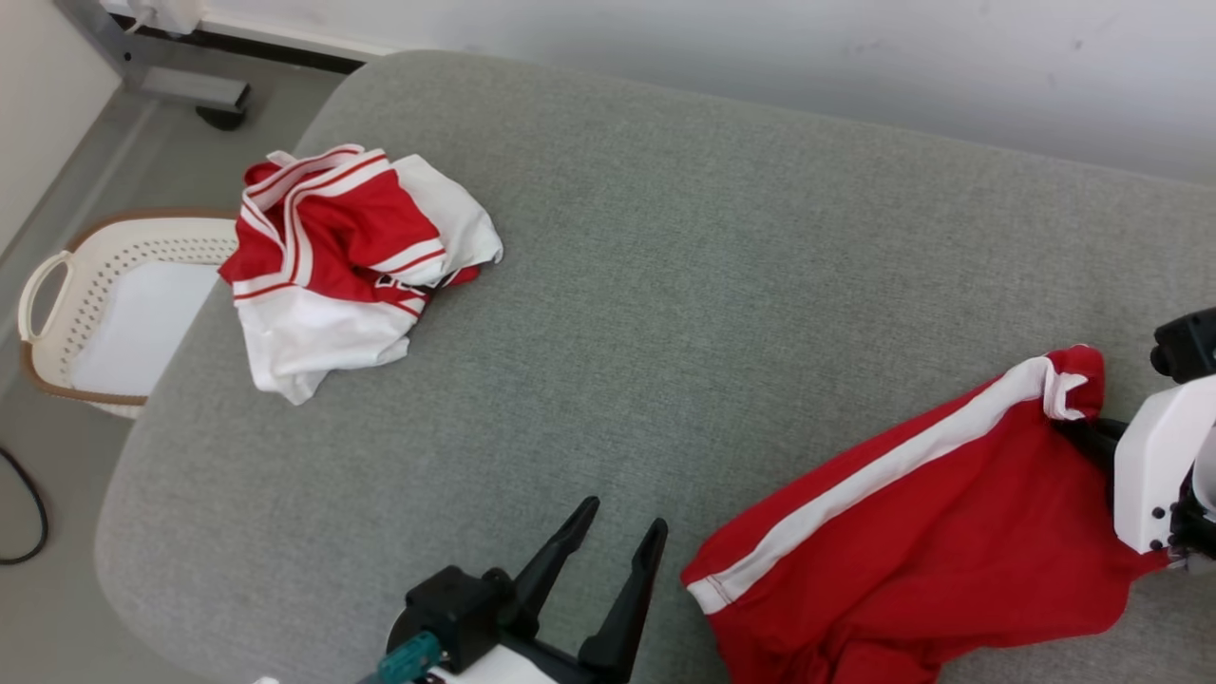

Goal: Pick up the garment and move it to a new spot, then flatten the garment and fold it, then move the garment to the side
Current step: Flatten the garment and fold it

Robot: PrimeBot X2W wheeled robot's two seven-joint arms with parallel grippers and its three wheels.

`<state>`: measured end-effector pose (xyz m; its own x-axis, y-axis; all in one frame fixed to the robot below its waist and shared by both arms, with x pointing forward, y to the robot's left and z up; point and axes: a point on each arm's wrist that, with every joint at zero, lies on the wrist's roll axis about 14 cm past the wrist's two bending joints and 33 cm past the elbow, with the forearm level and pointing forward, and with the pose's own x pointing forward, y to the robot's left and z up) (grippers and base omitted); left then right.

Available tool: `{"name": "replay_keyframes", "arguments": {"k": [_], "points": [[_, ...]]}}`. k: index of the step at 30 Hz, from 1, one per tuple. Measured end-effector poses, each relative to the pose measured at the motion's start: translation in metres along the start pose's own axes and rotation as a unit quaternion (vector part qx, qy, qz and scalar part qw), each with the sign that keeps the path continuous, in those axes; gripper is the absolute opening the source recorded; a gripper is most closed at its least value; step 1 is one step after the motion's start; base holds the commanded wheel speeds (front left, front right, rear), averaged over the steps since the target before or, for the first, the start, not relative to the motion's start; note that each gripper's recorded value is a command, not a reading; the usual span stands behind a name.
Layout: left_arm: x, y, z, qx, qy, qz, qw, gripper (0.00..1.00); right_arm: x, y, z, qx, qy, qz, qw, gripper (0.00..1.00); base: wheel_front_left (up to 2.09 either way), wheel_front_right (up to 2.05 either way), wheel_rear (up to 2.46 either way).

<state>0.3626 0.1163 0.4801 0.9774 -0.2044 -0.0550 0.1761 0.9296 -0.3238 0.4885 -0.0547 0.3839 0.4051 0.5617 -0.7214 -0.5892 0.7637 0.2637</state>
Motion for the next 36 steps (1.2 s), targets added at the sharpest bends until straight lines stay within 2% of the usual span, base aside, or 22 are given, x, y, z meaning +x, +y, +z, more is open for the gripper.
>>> {"name": "replay_keyframes", "arguments": {"k": [6,9,12,17,20,22,23,24,31,36], "points": [[-0.001,-0.006,-0.008,0.012,0.008,-0.019,1.000,1.00,-0.030,-0.033,-0.003,0.065,-0.046,-0.044,0.996,0.00,0.00,0.00,0.00],[0.000,-0.014,-0.011,0.024,0.011,-0.039,0.999,1.00,-0.059,-0.062,-0.004,0.092,-0.076,-0.089,0.989,0.00,0.00,0.00,0.00],[0.004,-0.024,-0.012,0.035,0.010,-0.062,0.997,1.00,-0.089,-0.088,-0.021,0.138,-0.092,-0.128,0.978,0.00,0.00,0.00,0.00],[0.010,-0.042,-0.013,0.046,0.008,-0.097,0.994,1.00,-0.150,-0.134,-0.066,0.213,-0.120,-0.210,0.947,0.00,0.00,0.00,0.00],[0.012,-0.052,-0.015,0.046,0.010,-0.115,0.992,1.00,-0.175,-0.146,-0.089,0.255,-0.142,-0.237,0.927,0.00,0.00,0.00,0.00],[0.014,-0.056,-0.016,0.049,0.011,-0.124,0.991,1.00,-0.184,-0.148,-0.094,0.278,-0.163,-0.241,0.915,0.00,0.00,0.00,0.00],[0.016,-0.062,-0.019,0.050,0.015,-0.135,0.989,1.00,-0.188,-0.143,-0.093,0.305,-0.192,-0.231,0.904,0.00,0.00,0.00,0.00],[0.016,-0.066,-0.021,0.048,0.018,-0.142,0.989,1.00,-0.184,-0.129,-0.072,0.317,-0.228,-0.197,0.899,0.00,0.00,0.00,0.00],[0.008,-0.063,-0.021,0.047,0.017,-0.131,0.990,1.00,-0.164,-0.066,-0.016,0.285,-0.254,-0.080,0.921,0.00,0.00,0.00,0.00],[0.004,-0.060,-0.018,0.043,0.012,-0.120,0.992,1.00,-0.141,-0.023,-0.004,0.240,-0.230,-0.036,0.943,0.00,0.00,0.00,0.00]]}}
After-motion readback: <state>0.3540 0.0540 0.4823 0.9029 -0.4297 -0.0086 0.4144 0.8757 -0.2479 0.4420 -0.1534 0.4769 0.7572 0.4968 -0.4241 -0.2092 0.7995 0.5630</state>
